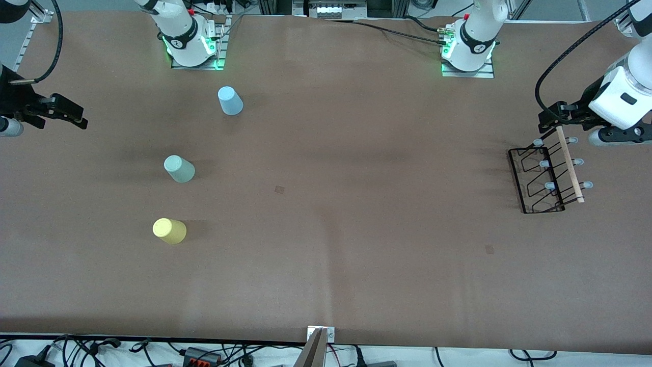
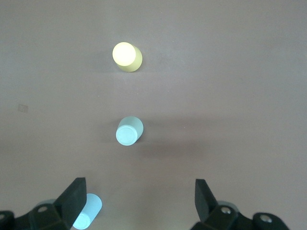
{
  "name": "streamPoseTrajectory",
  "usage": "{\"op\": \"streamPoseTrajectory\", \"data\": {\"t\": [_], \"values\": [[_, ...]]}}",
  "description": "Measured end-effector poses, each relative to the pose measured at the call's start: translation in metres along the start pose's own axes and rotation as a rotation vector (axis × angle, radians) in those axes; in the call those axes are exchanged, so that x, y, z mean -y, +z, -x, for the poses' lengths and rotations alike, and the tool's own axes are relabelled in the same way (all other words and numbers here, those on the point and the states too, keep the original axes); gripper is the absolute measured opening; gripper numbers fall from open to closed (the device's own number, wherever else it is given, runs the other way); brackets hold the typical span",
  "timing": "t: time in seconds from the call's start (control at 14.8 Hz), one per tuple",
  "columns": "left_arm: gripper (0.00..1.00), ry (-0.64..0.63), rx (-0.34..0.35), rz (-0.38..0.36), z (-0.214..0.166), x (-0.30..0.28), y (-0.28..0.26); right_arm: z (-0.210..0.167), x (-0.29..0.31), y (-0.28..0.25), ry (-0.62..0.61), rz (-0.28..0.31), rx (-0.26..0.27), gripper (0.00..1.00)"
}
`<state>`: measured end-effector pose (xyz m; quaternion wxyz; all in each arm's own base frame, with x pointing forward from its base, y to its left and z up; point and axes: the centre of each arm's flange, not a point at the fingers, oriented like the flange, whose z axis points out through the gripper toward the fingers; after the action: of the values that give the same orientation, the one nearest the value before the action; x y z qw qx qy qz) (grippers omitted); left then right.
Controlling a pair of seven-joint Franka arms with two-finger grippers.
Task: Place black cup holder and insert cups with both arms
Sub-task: 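Grasp the holder dowel with the left gripper while the right gripper advances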
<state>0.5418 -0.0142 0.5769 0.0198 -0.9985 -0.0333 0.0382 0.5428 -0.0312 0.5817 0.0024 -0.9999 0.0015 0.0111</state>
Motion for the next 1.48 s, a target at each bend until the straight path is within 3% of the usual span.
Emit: {"op": "streamPoseTrajectory", "data": {"t": [0.47,0.74,1.15,1.48], "values": [[1.00,-0.011,0.007,0.012,-0.001,0.004,0.003,0.000,0.000,0.000,0.000,0.000,0.001,1.00],[1.00,-0.056,0.033,0.031,-0.016,0.029,0.030,0.000,0.000,0.000,0.000,0.000,0.001,1.00],[1.00,-0.039,0.007,0.058,-0.050,0.112,0.119,-0.005,0.005,0.012,-0.009,0.000,0.022,1.00],[1.00,0.025,-0.035,0.060,-0.033,0.158,0.212,-0.026,0.006,0.054,-0.011,-0.002,0.076,1.00]]}}
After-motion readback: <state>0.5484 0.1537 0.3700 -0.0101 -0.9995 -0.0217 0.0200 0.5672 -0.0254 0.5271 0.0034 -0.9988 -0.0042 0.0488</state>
